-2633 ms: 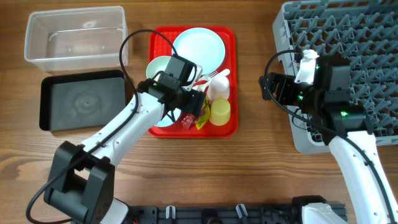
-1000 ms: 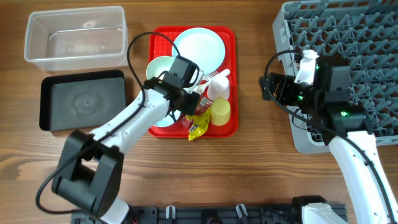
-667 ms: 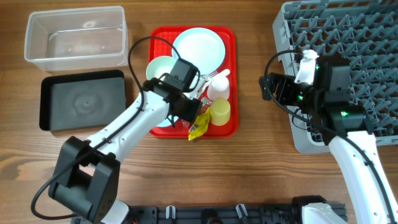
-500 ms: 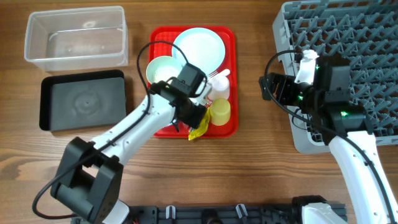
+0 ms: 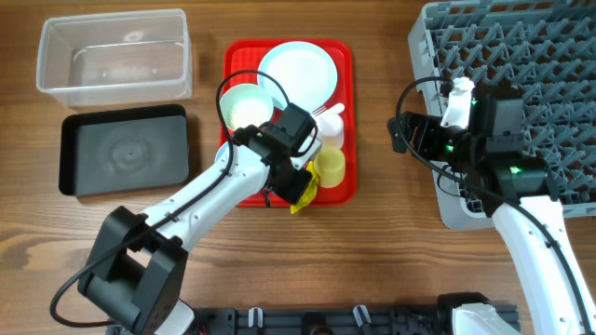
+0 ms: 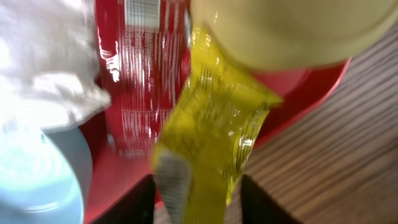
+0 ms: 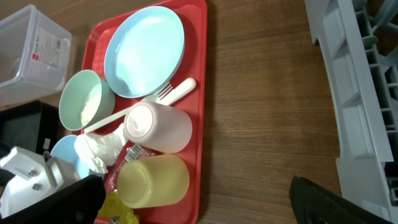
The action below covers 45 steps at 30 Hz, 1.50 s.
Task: Sort waste into correct bins and load items into the dishwasher rack
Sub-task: 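Grasp the yellow snack wrapper with the left gripper and lift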
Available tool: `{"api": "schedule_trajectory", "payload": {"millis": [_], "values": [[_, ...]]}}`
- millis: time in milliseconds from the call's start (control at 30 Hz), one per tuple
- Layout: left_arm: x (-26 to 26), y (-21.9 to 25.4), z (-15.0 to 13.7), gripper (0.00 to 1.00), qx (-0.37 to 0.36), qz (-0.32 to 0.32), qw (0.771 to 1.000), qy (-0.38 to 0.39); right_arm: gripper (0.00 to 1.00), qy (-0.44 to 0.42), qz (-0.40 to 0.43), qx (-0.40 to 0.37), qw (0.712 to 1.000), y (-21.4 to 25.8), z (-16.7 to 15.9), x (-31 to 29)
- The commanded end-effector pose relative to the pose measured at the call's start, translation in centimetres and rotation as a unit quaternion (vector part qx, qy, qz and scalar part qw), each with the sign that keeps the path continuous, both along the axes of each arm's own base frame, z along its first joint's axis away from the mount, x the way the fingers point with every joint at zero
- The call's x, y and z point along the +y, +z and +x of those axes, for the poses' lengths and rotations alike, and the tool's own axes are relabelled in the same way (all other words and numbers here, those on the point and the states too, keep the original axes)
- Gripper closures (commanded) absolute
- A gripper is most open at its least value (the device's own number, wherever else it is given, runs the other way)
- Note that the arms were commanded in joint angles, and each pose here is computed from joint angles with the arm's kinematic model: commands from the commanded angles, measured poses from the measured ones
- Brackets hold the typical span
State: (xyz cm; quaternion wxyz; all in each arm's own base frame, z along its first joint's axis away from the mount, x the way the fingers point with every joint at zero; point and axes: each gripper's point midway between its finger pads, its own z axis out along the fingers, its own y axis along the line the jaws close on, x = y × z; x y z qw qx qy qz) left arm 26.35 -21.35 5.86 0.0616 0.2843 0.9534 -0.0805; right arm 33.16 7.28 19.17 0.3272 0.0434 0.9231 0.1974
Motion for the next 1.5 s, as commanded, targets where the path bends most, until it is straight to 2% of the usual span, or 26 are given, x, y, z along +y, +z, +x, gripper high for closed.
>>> {"api": "schedule_trajectory", "payload": {"millis": [0, 133, 367, 600, 667, 800, 833, 1167, 1467], "values": [[0.3, 0.4, -0.3, 0.47, 0.005, 0.008, 1.0, 0.0, 0.0, -0.01, 0.001, -0.006, 1.0, 0.6, 0.4, -0.3], [0.0, 0.3, -0.8, 0.43, 0.018, -0.004, 1.0, -0.003, 0.0, -0.01, 0.001, -0.005, 1.0, 0.6, 0.4, -0.3], [-1.0, -0.7, 0.8, 0.52, -0.001, -0.014, 1.0, -0.001, 0.0, -0.01, 0.001, -0.006, 1.0, 0.6, 0.4, -0.3], [-1.0, -2.2, 0.9, 0.56, 0.012, -0.005, 1.0, 0.013, 0.0, -0.01, 0.0, -0.002, 1.0, 0.5, 0.2, -0.3], [-1.0, -2.6, 0.8, 0.62, 0.016, -0.002, 1.0, 0.015, 0.0, -0.011, 0.0, -0.002, 1.0, 0.5, 0.3, -0.3], [-0.7, -2.9, 1.5, 0.94, 0.005, 0.008, 0.999, 0.038, 0.0, -0.011, -0.001, -0.002, 1.0, 0.5, 0.3, -0.4], [-0.6, -2.9, 1.8, 0.96, -0.001, 0.011, 0.999, 0.044, 0.0, -0.011, -0.001, -0.002, 1.0, 0.5, 0.3, -0.4], [-1.0, -1.8, 2.9, 0.96, -0.02, -0.001, 0.997, 0.073, 0.0, -0.011, -0.001, -0.002, 1.0, 0.5, 0.3, -0.4], [-1.5, 4.5, 3.6, 0.96, -0.06, -0.036, 0.994, 0.08, 0.0, -0.011, -0.001, -0.002, 1.0, 0.5, 0.3, -0.4]]}}
